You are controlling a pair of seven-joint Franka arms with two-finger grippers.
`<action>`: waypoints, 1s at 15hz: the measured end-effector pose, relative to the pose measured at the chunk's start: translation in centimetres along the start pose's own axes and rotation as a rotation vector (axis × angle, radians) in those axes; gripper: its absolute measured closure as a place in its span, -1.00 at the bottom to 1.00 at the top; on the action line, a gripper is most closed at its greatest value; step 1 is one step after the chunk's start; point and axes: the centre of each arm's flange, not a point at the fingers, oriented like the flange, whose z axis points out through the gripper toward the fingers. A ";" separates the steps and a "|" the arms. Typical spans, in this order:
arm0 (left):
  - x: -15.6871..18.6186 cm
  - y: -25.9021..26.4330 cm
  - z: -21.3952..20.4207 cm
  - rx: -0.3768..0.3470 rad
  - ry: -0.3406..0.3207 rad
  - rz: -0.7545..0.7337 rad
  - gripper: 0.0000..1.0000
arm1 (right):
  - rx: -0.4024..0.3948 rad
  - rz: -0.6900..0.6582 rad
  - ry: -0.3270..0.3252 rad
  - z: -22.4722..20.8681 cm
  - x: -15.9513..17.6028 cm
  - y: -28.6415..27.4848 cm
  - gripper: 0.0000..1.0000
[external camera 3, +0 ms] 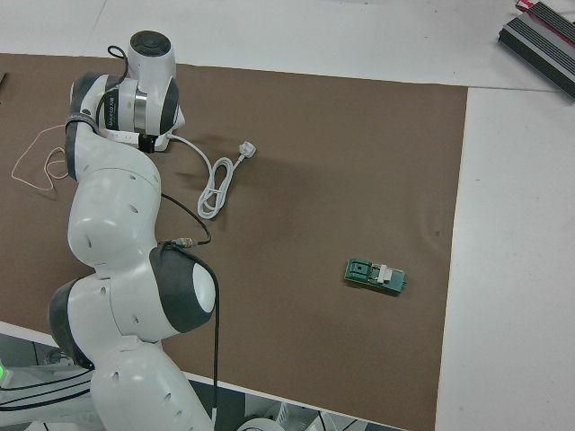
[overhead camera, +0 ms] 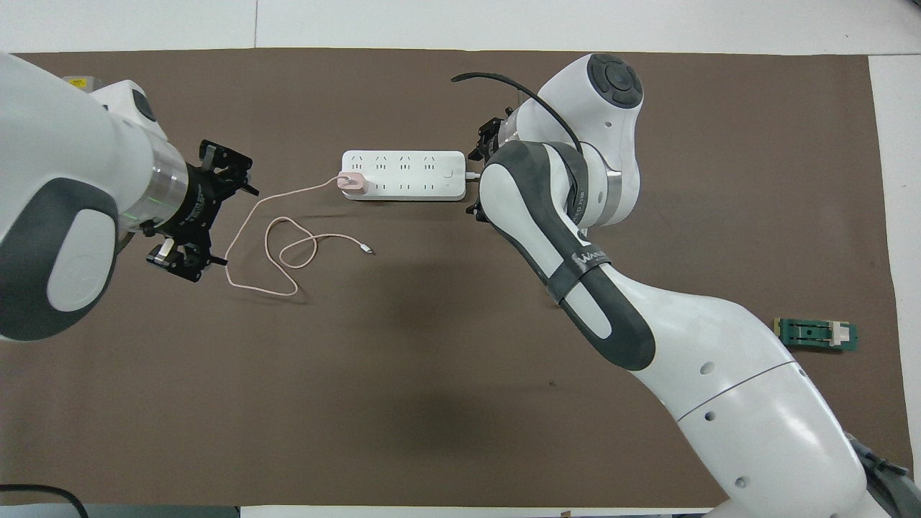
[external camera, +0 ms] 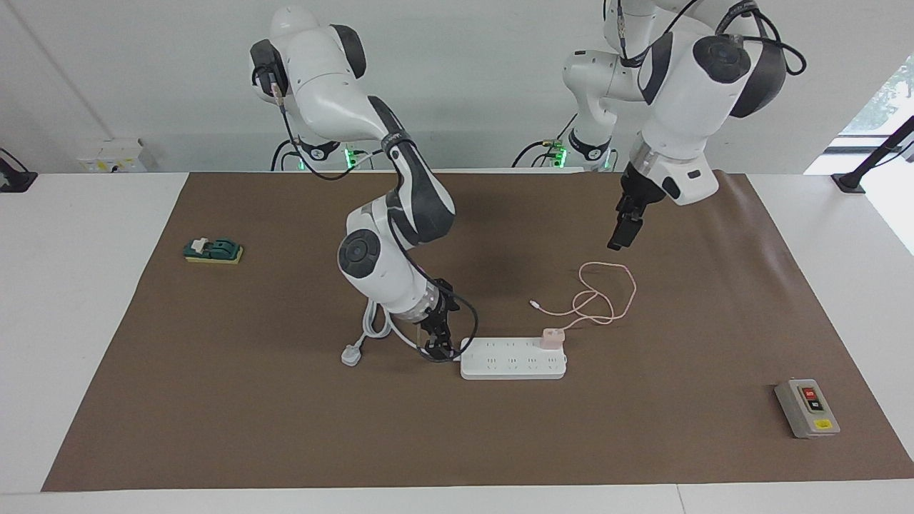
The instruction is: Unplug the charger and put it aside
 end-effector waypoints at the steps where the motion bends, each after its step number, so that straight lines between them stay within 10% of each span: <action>1: -0.8 1.3 1.7 0.011 0.001 -0.034 -1.00 | 0.013 -0.053 -0.001 0.7 -0.6 0.0 -1.00; 15: -1.6 10.2 14.0 -0.026 0.006 -0.328 -1.00 | 0.115 -0.188 -0.003 3.4 -1.9 0.1 -1.00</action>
